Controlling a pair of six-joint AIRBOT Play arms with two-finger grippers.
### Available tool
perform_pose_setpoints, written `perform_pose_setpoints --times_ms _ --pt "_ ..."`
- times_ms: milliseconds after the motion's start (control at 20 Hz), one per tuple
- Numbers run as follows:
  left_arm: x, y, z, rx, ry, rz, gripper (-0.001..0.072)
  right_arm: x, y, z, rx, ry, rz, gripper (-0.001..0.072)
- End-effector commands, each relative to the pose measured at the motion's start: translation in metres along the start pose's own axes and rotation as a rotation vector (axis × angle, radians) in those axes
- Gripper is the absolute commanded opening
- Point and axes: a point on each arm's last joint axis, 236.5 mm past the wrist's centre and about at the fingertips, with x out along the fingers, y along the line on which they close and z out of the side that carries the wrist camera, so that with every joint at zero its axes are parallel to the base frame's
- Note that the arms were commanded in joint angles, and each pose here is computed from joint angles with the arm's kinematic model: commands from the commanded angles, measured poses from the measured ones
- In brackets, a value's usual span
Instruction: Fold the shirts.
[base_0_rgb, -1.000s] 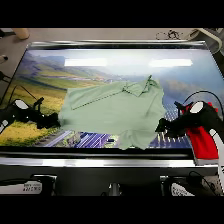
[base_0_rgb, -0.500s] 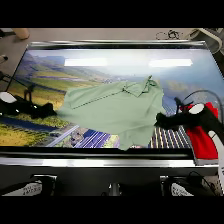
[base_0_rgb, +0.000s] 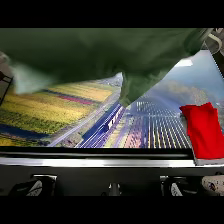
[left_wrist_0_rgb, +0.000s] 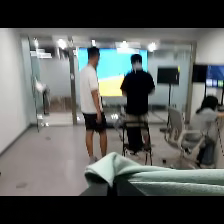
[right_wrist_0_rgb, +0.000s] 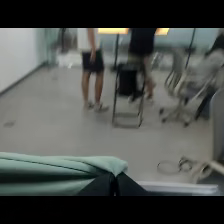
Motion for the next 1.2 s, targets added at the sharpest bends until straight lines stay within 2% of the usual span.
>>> perform_pose_setpoints --times_ms 0,200,300,400,550,700,800,900,1150 --pt "-0.077 -0.013 0.044 -0.010 -0.089 0.051 0.0026 -0.081 -0.007 0.061 -0.041 -0.162 -0.095 0.0023" --pt "-0.058 0.003 0.016 0.057 0.012 0.094 0.0026 -0.054 -0.016 0.035 -0.042 -0.057 -0.108 0.0024" --pt "-0.023 0.017 -0.032 0.042 0.173 0.097 0.0026 -0.019 -0.020 -0.014 -0.024 0.131 -0.096 0.0023" --pt "0.012 0.034 -0.114 0.003 0.441 0.096 0.0026 0.014 -0.024 -0.106 0.016 0.482 -0.074 0.0023" --pt "0.044 0.053 -0.280 -0.074 0.913 0.064 0.0026 0.048 -0.022 -0.264 0.115 1.052 -0.020 0.0023" --pt "0.052 0.057 -0.444 -0.151 1.245 0.030 0.0026 0.083 -0.011 -0.398 0.220 1.387 0.040 0.0023" --pt "0.055 0.058 -0.529 -0.189 1.362 0.033 0.0026 0.118 -0.001 -0.471 0.228 1.445 0.047 0.0023" --pt "0.068 0.063 -0.587 -0.222 1.407 0.053 0.0027 0.157 0.020 -0.521 0.216 1.405 0.070 0.0024" --pt "0.111 0.069 -0.666 -0.301 1.393 0.067 0.0028 0.231 0.043 -0.577 0.375 1.206 -0.020 0.0024"
